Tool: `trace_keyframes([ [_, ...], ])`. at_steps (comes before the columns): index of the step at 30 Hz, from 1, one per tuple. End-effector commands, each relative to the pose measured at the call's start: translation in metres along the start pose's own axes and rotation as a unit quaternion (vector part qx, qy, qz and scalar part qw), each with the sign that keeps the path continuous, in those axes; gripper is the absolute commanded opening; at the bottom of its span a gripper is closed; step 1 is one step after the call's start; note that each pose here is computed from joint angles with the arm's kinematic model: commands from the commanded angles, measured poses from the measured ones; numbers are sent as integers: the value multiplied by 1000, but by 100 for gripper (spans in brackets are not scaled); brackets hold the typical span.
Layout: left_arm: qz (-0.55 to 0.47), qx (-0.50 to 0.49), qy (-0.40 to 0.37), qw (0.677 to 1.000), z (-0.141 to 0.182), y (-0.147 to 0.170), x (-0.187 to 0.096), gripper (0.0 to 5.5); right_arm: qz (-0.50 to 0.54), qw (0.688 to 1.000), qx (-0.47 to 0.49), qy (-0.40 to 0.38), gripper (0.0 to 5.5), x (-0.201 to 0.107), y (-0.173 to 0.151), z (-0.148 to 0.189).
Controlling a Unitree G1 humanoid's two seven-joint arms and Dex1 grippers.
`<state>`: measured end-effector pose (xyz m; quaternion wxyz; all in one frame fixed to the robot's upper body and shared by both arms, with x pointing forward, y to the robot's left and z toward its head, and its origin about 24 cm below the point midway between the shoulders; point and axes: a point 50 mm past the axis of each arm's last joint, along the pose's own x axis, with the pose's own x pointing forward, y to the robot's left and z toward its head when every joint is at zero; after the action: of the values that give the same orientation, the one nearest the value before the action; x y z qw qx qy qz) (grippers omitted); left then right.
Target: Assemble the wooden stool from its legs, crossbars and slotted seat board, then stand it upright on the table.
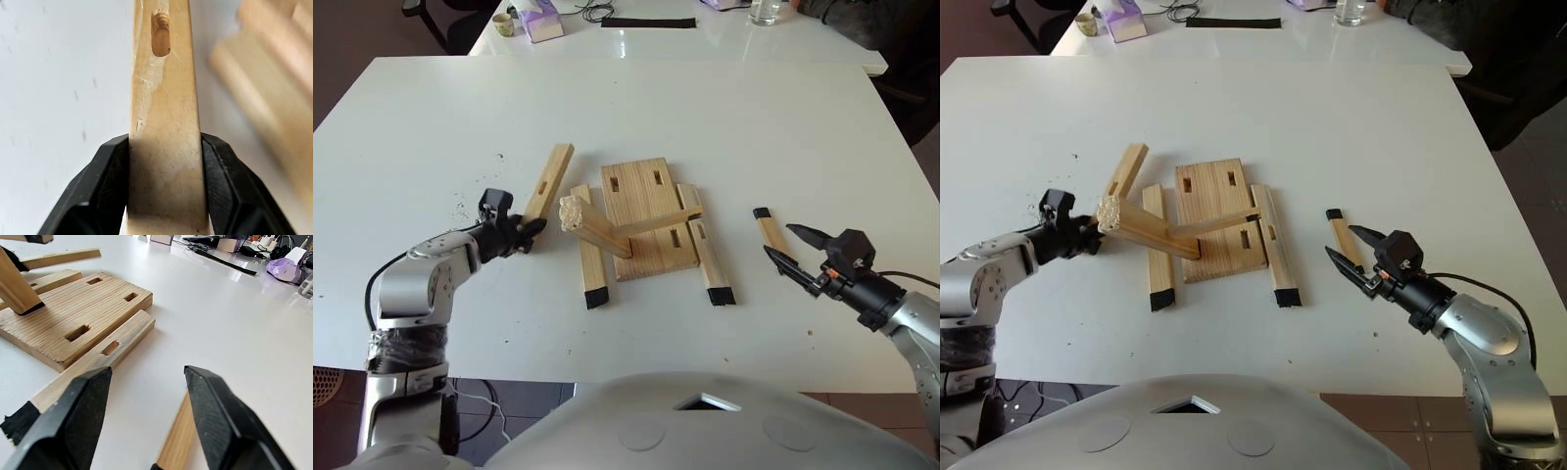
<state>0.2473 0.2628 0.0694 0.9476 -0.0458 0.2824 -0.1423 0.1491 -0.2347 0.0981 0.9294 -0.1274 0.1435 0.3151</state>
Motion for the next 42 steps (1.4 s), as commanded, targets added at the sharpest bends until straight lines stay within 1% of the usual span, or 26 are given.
trace_keyframes([
  [1,-43,25,-199,979,88,-6,-13,199,-33,999,-18,-27,270,-9,-35,19],
  [2,-81,43,-234,968,107,-16,-20,199,-34,998,-6,-53,270,-11,-43,30],
  [4,-175,68,-293,938,144,-41,-40,199,11,991,13,-133,270,-12,-46,66],
  [6,-291,83,-347,888,178,-70,-69,199,84,971,10,-225,270,-12,-41,112],
  [7,-342,93,-358,864,187,-83,-82,199,117,960,6,-255,270,-11,-38,130],
  [8,-397,115,-366,834,194,-97,-96,199,146,948,-1,-282,270,-9,-35,148],
  [10,-458,148,-364,797,193,-114,-115,199,197,929,-2,-312,270,1,-31,173],
  [12,-509,171,-343,771,188,-130,-125,199,256,911,-1,-323,270,12,-22,190],
  [14,-542,187,-315,756,181,-140,-128,199,299,897,7,-327,270,19,-15,202],
  [17,-552,203,-280,759,174,-144,-127,199,339,886,17,-316,316,27,-10,213],
  [22,-555,209,-260,762,168,-144,-120,199,373,879,15,-295,319,31,-3,218],
  [30,-554,223,-234,767,155,-148,-108,199,398,863,19,-312,319,29,4,232],
  [36,-550,228,-226,771,152,-153,-100,199,412,861,15,-299,319,32,11,231],
  [37,-550,229,-225,771,152,-153,-99,199,413,861,14,-296,301,32,12,231],
  [38,-550,229,-223,772,151,-153,-99,199,414,862,13,-292,297,33,12,231],
  [42,-549,231,-216,774,148,-152,-97,199,416,866,5,-279,233,34,13,229],
])
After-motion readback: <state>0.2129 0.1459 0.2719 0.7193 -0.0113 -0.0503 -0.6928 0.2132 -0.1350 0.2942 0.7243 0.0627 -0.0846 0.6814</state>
